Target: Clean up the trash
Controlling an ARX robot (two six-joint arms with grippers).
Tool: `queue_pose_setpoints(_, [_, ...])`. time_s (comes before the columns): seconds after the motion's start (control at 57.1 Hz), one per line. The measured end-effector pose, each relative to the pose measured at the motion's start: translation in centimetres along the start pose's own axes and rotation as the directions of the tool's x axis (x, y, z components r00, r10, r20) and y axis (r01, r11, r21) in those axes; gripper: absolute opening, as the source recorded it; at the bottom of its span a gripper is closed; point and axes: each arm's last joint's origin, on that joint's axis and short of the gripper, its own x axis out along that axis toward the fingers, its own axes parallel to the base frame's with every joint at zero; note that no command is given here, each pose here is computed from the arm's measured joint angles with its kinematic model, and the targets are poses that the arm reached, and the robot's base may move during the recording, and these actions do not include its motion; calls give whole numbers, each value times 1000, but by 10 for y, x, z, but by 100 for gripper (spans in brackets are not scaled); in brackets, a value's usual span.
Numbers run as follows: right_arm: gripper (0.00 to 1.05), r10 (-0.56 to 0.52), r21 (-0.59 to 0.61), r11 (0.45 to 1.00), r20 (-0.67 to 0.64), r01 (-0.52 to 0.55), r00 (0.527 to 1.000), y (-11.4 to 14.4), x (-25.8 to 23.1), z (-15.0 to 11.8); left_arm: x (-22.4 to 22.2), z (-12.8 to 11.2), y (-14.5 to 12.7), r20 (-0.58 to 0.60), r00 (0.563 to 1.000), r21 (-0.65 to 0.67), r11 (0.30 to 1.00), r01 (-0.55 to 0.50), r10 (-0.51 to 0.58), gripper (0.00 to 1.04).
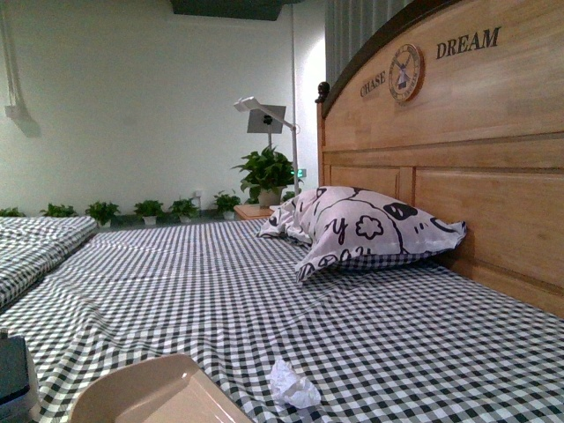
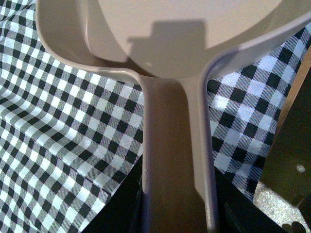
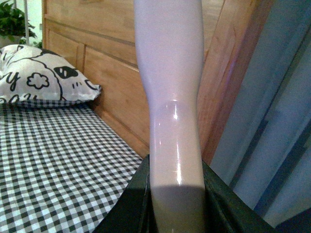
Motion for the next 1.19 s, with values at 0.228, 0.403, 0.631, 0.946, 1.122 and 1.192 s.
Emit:
queue_pose_setpoints(0.228, [21,86,-50,995,-105,-92,991,4,7,0,1,0,0,-1,1000,0,1000,1,-1,27])
queue_pose_setpoints(0.403, [21,300,-93,932,-339,-349,892,37,57,-7,1,0,0,-1,1000,0,1000,2,-2,27])
queue_pose_setpoints(0.631, [21,363,-92,890,-452,-447,815,89,130,-31,1,0,0,-2,1000,0,1000,2,-2,27])
queue_pose_setpoints(0.946, [21,391,-58,851,-592,-522,705,140,172,-89,1,0,0,-2,1000,0,1000,2,-2,27])
queue_pose_setpoints(1.122, [21,394,-21,850,-637,-526,663,153,178,-116,1,0,0,-2,1000,1,1000,2,-2,27])
queue_pose_setpoints(1.192, [21,407,-7,845,-638,-534,654,157,178,-119,1,0,0,-2,1000,1,1000,2,-2,27])
